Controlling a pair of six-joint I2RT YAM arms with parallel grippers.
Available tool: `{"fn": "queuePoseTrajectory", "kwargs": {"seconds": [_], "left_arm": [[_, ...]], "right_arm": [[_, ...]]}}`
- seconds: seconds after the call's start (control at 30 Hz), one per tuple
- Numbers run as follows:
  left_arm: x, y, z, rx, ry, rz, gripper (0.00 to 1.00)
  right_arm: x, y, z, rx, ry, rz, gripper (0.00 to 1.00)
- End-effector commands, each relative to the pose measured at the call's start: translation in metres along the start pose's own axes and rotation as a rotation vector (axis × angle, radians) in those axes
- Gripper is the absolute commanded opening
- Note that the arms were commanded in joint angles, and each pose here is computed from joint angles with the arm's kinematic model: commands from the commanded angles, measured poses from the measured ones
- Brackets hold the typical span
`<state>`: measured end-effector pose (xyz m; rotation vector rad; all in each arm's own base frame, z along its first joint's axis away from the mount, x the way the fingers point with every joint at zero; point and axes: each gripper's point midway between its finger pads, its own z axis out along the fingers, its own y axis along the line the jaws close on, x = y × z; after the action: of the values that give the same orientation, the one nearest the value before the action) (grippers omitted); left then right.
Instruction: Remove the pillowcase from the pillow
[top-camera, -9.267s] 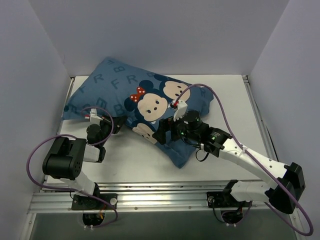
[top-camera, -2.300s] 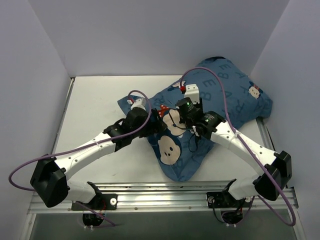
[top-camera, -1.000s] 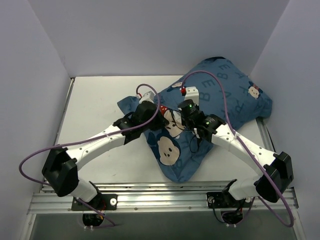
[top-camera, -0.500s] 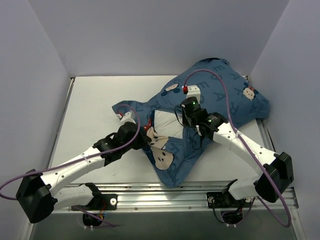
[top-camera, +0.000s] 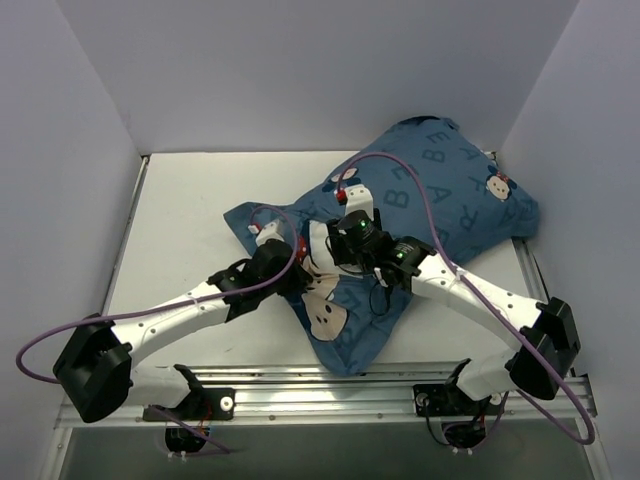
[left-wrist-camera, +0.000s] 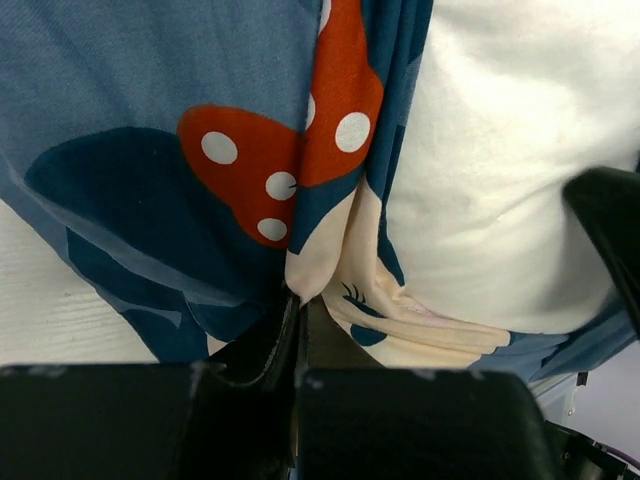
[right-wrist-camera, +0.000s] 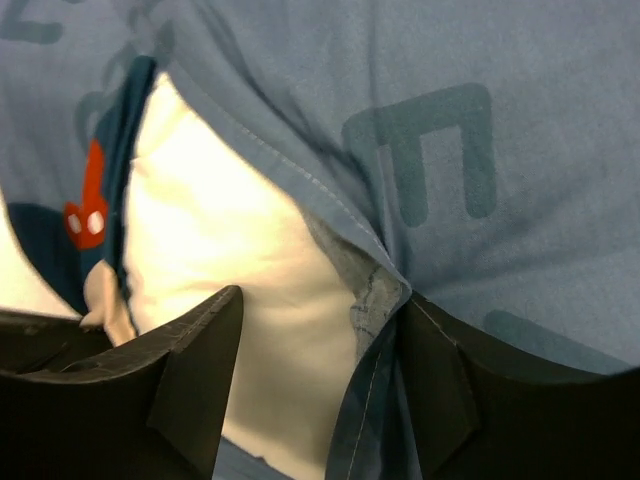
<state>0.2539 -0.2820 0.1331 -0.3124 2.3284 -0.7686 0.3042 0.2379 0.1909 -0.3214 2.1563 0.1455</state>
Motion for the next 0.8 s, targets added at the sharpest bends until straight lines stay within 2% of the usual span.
{"fn": "queuePoseTrajectory", "kwargs": {"seconds": [0.0, 0.13, 0.27, 0.3, 0.37, 0.6, 0.67, 0.77], "left_arm": [[0.007, -0.004, -0.001, 0.008, 0.030, 0.031, 0.02], [0.004, 0.001, -0.006, -0.009, 0.018, 0.034, 0.02], [-0.010, 0.014, -0.021, -0.059, -0.008, 0.068, 0.02], [-0.016, 0.015, -0.025, -0.065, -0.016, 0.074, 0.02], [-0.036, 0.022, -0.042, -0.093, -0.046, 0.087, 0.02], [-0.087, 0.062, -0.094, -0.180, -0.151, 0.090, 0.02], [-0.086, 0.075, -0.107, -0.216, -0.164, 0.081, 0.02], [-0.074, 0.097, -0.113, -0.259, -0.175, 0.024, 0.02]], "right_arm": [[0.019, -0.023, 0.008, 0.155, 0.055, 0.010, 0.58], [0.035, -0.063, 0.003, 0.383, 0.078, 0.010, 0.54], [0.038, -0.117, 0.000, 0.558, 0.096, 0.061, 0.28], [0.035, -0.128, -0.003, 0.576, 0.094, 0.081, 0.14], [0.023, -0.158, -0.006, 0.636, 0.073, 0.146, 0.00], [-0.038, -0.237, -0.016, 0.738, -0.020, 0.320, 0.00], [-0.052, -0.254, -0.021, 0.755, -0.052, 0.362, 0.00], [-0.063, -0.255, -0.023, 0.709, -0.083, 0.386, 0.00]]}}
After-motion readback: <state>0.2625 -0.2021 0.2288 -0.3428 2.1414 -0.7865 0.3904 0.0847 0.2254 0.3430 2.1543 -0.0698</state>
